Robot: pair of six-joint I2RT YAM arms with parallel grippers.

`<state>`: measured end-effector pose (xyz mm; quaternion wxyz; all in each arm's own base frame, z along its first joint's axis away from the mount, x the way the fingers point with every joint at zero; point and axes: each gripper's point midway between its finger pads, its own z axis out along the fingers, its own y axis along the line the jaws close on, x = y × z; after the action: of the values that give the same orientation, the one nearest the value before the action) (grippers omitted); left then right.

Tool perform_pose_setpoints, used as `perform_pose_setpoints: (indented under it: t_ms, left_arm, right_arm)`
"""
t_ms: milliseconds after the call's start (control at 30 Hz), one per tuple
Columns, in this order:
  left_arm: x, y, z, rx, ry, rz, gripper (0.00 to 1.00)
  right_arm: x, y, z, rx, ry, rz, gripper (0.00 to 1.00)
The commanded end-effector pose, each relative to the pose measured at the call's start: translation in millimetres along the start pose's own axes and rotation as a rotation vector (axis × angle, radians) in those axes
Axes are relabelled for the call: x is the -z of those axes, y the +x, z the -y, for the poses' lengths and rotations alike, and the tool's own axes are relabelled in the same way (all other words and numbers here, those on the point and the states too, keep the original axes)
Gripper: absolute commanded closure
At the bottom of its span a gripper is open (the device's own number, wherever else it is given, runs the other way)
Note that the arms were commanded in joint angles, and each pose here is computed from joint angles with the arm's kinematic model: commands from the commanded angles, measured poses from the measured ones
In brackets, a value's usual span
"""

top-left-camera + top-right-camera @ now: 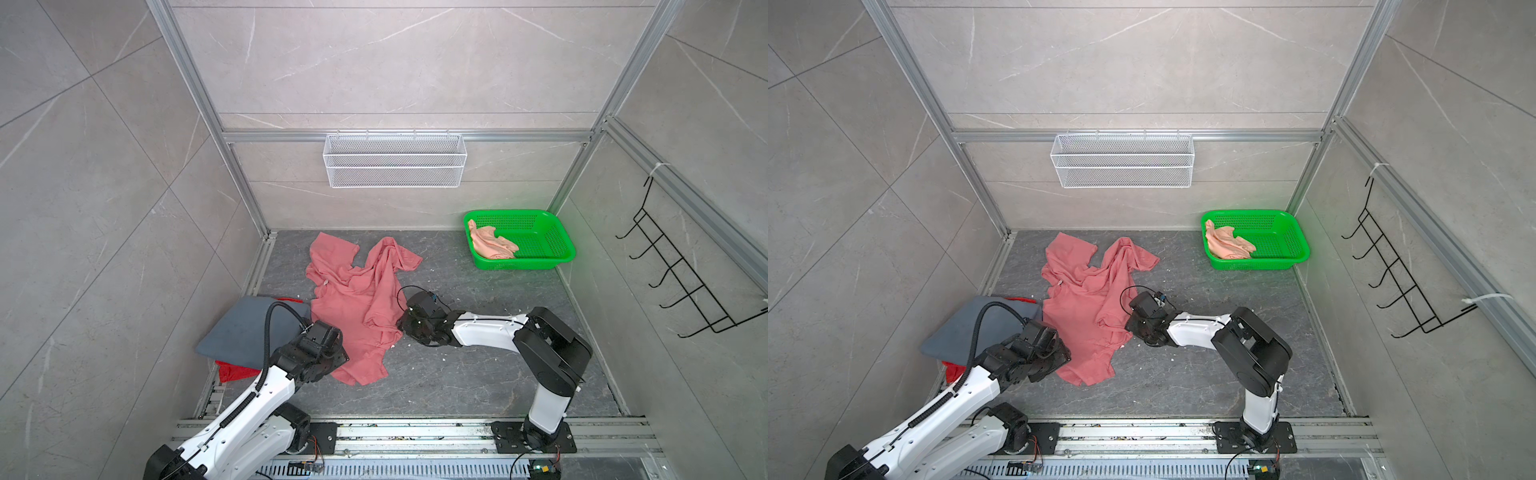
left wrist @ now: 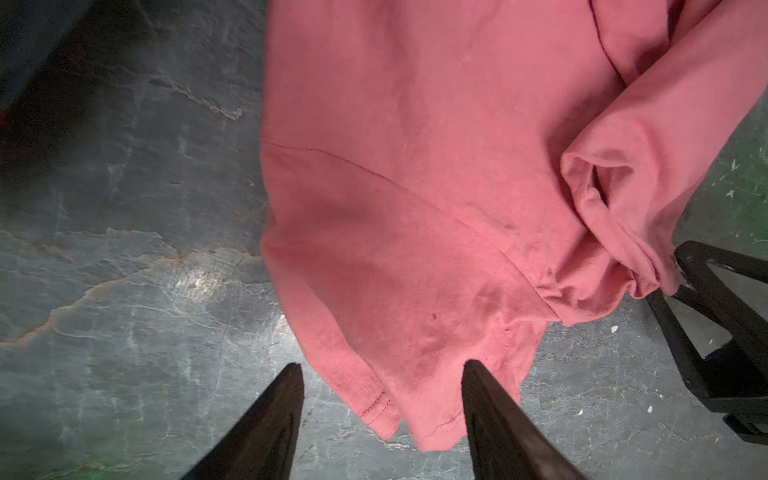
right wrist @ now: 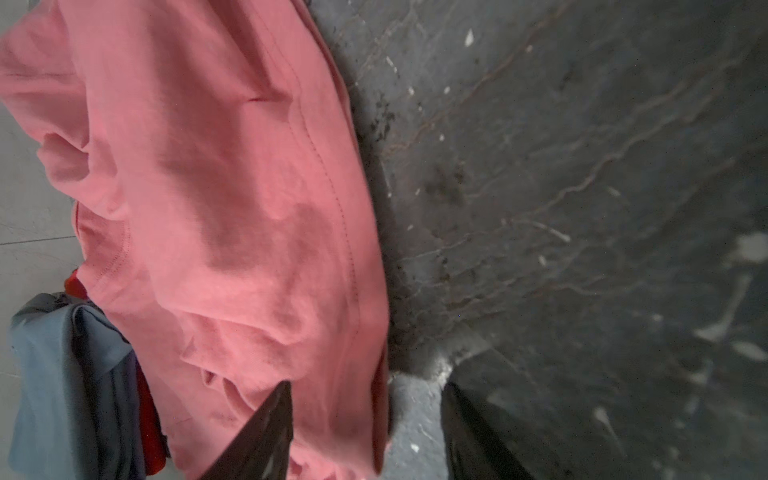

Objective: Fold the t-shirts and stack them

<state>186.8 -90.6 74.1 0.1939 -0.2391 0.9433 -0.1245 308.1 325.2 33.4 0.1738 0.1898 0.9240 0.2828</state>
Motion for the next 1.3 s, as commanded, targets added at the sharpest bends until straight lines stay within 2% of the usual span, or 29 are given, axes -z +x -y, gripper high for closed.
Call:
perform_pose_setpoints:
  t_ms: [0,167,233,300,333,433,667,800,1033,1167,1267]
  left_arm:
    - [6,-9,8,0.015,0.034,0.033,0.36]
    - [5,-8,8,0.016,0.029,0.029,0.36]
    - [5,-8,8,0.015,0.029,0.027,0.36]
    - [5,-7,7,0.013,0.027,0.023,0.36]
    - [5,-6,5,0.011,0.021,0.019,0.36]
    - [7,-2,-3,0.009,-0.005,0.005,0.36]
    - [5,13,-29,0.011,-0.106,-0.047,0.36]
    - [-4,26,-23,0.032,-0.061,-0.107,0.36]
    - [-3,52,-19,0.075,0.013,-0.216,0.43]
    - [-2,63,-34,0.063,-0.015,-0.245,0.44]
    - [-6,73,-29,0.060,-0.005,-0.310,0.44]
  right_arm:
    - [-9,5,25,-0.084,0.063,-0.002,0.42]
    - [-19,9,24,-0.114,0.028,-0.012,0.46]
    - [-22,8,22,-0.118,0.016,-0.012,0.57]
    - [-20,5,19,-0.115,0.003,0.001,0.81]
    - [-18,2,18,-0.104,-0.001,0.011,0.88]
    - [-4,-10,20,-0.065,0.030,0.059,0.99]
    - [58,-44,32,0.081,0.149,0.223,1.00]
    - [84,-52,39,0.135,0.189,0.264,1.00]
    - [104,-61,66,0.108,0.230,0.308,1.00]
    - [113,-68,80,0.079,0.244,0.325,1.00]
    - [118,-71,89,0.065,0.255,0.333,1.00]
